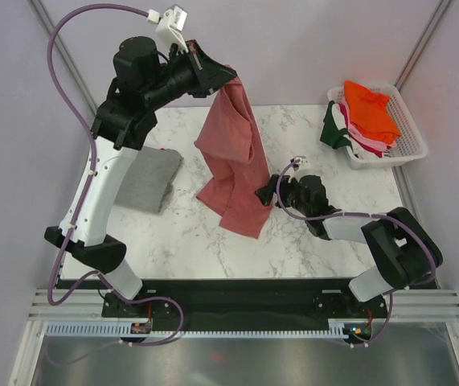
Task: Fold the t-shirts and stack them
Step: Flatten the tshirt out
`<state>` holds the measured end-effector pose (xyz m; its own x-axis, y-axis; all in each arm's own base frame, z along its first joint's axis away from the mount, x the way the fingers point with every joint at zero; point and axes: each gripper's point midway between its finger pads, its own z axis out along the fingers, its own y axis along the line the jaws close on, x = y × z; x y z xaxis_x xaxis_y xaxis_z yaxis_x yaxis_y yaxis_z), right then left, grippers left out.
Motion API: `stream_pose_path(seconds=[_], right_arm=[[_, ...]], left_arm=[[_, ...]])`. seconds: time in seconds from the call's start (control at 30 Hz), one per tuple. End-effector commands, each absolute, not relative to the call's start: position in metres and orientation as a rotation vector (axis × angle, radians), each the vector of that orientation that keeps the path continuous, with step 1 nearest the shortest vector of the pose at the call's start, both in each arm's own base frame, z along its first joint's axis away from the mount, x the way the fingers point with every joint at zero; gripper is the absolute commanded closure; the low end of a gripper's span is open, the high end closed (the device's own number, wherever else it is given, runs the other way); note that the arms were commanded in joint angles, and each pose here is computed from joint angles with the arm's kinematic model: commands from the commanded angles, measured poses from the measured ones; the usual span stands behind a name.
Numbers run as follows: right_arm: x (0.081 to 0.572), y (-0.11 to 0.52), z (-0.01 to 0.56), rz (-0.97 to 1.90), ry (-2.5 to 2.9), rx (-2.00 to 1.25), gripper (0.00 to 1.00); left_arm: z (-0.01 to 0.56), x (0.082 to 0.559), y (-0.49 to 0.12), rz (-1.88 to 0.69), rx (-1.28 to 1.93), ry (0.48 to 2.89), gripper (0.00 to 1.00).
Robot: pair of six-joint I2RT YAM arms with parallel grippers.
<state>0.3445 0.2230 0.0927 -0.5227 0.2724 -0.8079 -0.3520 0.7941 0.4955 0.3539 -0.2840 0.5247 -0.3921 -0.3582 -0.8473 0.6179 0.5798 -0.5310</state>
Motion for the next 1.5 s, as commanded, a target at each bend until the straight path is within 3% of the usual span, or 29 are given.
stream_pose_path(seconds=[0.0, 0.2, 0.3, 0.37, 0.43, 0.63, 0.8, 0.93, 1.07, 1.27, 1.33, 1.47], right_arm=[[0.352, 0.240, 0.103, 0.855, 1.936, -0.101, 0.07], [0.348, 0.243, 0.100, 0.846, 1.961, -0.119, 0.08], [0.347, 0.257, 0.101, 0.874, 1.972, -0.179, 0.33], [0.343, 0.264, 0.097, 0.889, 1.997, -0.218, 0.73], [0.349, 0.266, 0.104, 0.873, 1.993, -0.226, 1.00], [0.346, 0.214, 0.159, 0.598, 1.983, -0.159, 1.00], [0.317, 0.190, 0.218, 0.565, 1.995, -0.131, 1.00], [0.273, 0.180, 0.264, 0.644, 1.957, -0.172, 1.00], [0.242, 0.140, 0.338, 0.567, 1.810, -0.117, 1.00], [0.253, 0.096, 0.371, 0.294, 1.843, -0.002, 1.00], [0.255, 0.105, 0.369, 0.320, 1.876, -0.030, 1.00], [0.218, 0.190, 0.359, 0.812, 1.913, -0.376, 1.00]], left_arm=[[0.593, 0.319, -0.264, -1.131, 0.234, 1.477, 0.98], [0.629, 0.321, -0.229, -1.087, 0.174, 1.375, 0.98], [0.630, 0.326, -0.222, -1.094, 0.150, 1.371, 0.98], [0.632, 0.326, -0.220, -1.116, 0.150, 1.371, 0.98], [0.633, 0.327, -0.215, -1.114, 0.148, 1.364, 0.98], [0.623, 0.324, -0.168, -0.990, 0.072, 1.380, 0.98], [0.588, 0.307, -0.133, -0.835, -0.040, 1.434, 0.98], [0.586, 0.243, -0.115, -0.805, -0.038, 1.381, 0.98], [0.571, 0.214, -0.092, -0.715, -0.090, 1.372, 0.98], [0.511, 0.240, -0.097, -0.717, -0.153, 1.526, 0.98], [0.490, 0.253, -0.118, -0.815, -0.114, 1.582, 0.98], [0.458, 0.282, -0.103, -0.677, -0.171, 1.658, 0.98]])
